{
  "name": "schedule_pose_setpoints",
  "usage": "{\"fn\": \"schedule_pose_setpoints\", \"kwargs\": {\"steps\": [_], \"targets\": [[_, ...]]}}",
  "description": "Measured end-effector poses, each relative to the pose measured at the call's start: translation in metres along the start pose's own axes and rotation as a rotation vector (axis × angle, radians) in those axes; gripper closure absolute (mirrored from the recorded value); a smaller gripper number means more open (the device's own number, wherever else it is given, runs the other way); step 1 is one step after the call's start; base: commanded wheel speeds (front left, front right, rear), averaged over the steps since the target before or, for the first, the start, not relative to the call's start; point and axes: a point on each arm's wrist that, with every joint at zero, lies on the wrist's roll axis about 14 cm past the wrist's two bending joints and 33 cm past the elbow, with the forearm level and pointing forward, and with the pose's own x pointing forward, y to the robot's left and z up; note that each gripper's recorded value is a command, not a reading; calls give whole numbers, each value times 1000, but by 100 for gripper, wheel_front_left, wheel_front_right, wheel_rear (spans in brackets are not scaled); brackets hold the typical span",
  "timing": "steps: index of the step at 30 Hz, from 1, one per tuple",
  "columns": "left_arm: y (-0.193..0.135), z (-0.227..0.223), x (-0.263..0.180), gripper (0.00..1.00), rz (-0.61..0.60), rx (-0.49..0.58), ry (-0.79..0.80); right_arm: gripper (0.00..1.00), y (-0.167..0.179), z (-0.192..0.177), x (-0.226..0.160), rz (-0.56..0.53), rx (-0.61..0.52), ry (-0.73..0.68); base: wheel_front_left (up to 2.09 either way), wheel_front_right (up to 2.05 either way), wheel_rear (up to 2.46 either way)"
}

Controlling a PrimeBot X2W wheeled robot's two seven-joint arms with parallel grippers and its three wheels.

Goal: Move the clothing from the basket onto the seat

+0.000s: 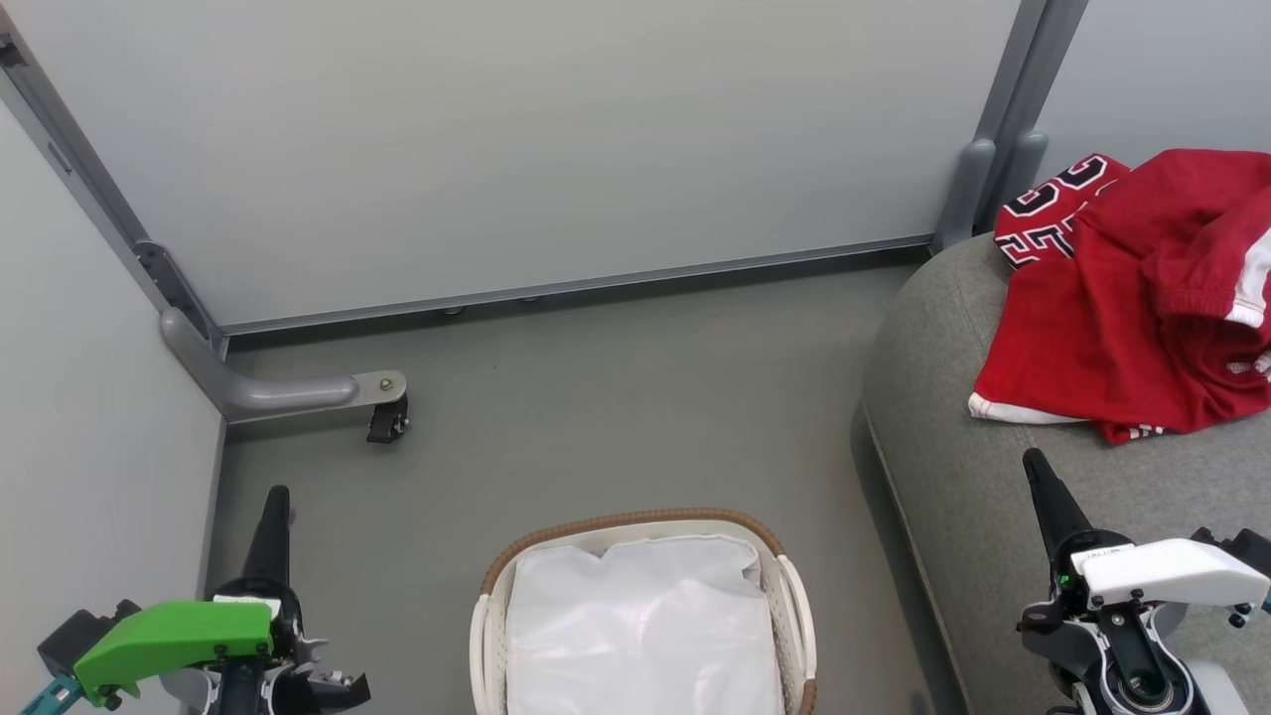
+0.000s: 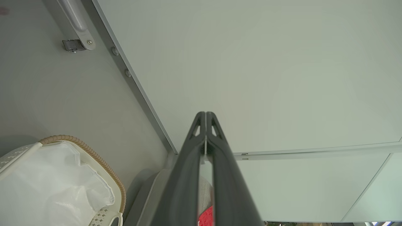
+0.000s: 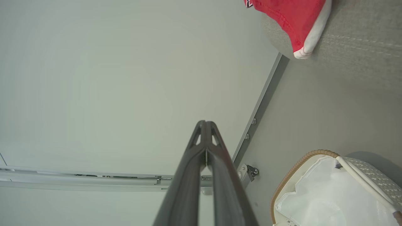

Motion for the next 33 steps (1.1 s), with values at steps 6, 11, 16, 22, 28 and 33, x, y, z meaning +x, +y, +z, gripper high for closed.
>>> {"fn": "schedule_pose_setpoints", "kwargs": {"steps": [6,11,16,22,28,33], "targets": [[-3,1,1,100,-12,-49,4,100,2,2,0,10,55,0,0,0,0],[-8,1,3,100,-27,-78,5,100,4,3,-1,17,93,-1,0,0,0],[-10,2,3,100,-36,-111,6,100,6,4,-1,26,128,-1,0,0,0],[-14,4,4,100,-50,-144,7,100,8,6,-1,36,170,-2,0,0,0],[-18,5,5,100,-63,-171,8,100,10,7,-2,43,202,-2,0,0,0],[-18,5,5,100,-64,-172,8,100,10,7,-2,43,202,-2,0,0,0]]}}
